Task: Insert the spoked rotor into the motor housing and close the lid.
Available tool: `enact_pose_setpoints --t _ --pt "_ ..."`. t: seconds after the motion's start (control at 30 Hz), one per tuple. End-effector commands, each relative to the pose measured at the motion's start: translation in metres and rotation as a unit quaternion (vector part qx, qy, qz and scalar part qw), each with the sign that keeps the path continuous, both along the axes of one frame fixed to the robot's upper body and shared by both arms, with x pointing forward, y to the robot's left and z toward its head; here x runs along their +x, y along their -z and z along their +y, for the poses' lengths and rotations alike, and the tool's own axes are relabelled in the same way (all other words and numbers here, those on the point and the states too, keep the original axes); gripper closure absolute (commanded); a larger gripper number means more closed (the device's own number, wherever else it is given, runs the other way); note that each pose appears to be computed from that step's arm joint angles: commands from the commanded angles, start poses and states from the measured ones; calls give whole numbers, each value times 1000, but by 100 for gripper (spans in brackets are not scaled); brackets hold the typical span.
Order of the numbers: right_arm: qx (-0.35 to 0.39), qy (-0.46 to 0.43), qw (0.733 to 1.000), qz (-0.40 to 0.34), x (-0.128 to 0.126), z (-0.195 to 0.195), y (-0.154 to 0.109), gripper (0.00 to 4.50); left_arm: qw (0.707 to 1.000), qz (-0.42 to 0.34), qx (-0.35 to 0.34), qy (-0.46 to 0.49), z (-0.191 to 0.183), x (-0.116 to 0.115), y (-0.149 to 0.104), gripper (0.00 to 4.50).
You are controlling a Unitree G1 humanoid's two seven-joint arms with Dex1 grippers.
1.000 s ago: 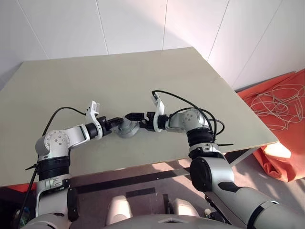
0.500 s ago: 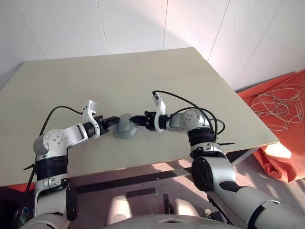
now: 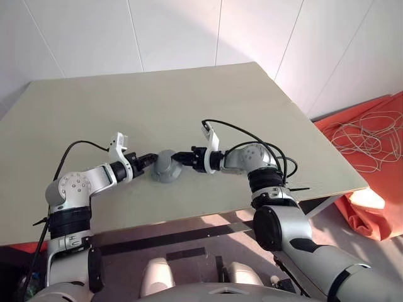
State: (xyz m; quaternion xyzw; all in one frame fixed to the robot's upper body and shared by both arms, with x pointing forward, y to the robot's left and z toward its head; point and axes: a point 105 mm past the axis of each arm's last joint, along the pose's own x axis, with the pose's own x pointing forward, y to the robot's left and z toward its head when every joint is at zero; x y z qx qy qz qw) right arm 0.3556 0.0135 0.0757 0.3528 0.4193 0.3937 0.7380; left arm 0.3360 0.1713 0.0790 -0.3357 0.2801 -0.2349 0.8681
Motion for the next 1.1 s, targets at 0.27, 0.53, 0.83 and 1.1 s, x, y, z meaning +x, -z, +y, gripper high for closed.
enact_pose_setpoints --t 0.27,0.53,0.83,1.1 --pt "53 25 998 -8 15 8 -26 334 973 -128 -183 -61 22 12 -63 450" --pt "116 92 989 28 34 2 -40 334 955 -143 -233 -112 35 15 -72 450" --pt "157 124 980 13 45 -3 -57 334 950 -97 -244 -172 46 19 -52 450" --pt "250 132 959 -25 52 -10 -97 334 950 -63 -250 -174 38 15 -39 450"
